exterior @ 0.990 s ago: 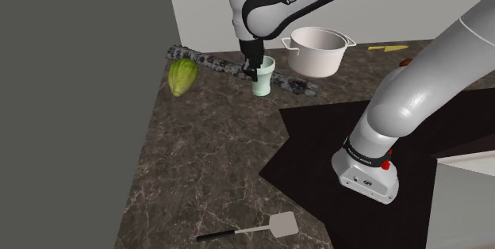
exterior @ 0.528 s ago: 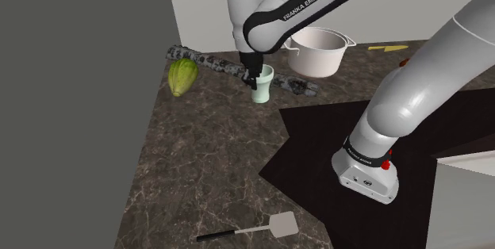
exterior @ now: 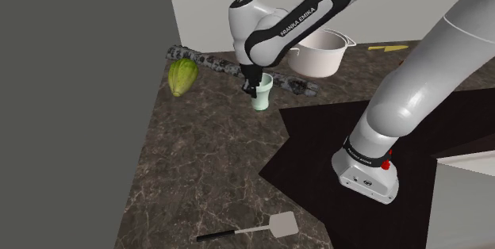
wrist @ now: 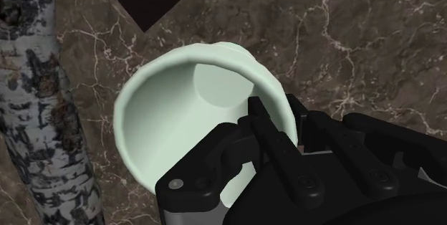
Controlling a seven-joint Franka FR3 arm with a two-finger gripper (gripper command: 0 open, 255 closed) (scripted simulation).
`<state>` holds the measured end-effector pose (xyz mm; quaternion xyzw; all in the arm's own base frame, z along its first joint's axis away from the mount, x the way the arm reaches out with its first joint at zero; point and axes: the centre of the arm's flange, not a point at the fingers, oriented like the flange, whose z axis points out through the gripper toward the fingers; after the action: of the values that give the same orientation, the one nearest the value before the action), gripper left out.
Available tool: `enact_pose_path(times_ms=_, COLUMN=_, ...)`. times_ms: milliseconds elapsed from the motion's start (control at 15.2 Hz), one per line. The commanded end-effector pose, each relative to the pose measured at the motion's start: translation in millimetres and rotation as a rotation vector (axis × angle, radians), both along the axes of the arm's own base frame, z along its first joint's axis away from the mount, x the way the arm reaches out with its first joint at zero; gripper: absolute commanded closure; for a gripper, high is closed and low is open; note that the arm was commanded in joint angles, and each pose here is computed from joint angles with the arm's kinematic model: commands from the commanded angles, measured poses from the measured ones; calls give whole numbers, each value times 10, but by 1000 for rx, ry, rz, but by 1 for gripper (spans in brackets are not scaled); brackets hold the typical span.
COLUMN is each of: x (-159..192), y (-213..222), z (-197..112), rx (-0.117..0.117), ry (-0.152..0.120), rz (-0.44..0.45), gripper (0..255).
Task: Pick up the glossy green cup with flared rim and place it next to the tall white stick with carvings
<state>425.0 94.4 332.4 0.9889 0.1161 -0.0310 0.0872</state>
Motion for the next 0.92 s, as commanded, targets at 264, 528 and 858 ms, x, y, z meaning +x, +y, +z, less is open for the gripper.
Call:
enact_pose_path(times_ms=264, x=6, y=-1, z=-321, rx=0, ry=-1, rz=0, gripper=255)
enact_pose_path(times_ms=528, x=6, y=-1, z=-532, rx=0, ry=-1, rz=0, gripper=255)
enact_pose_path(times_ms=858, x=6, y=-1, z=-598, rx=0, ry=-1, rz=0, gripper=255)
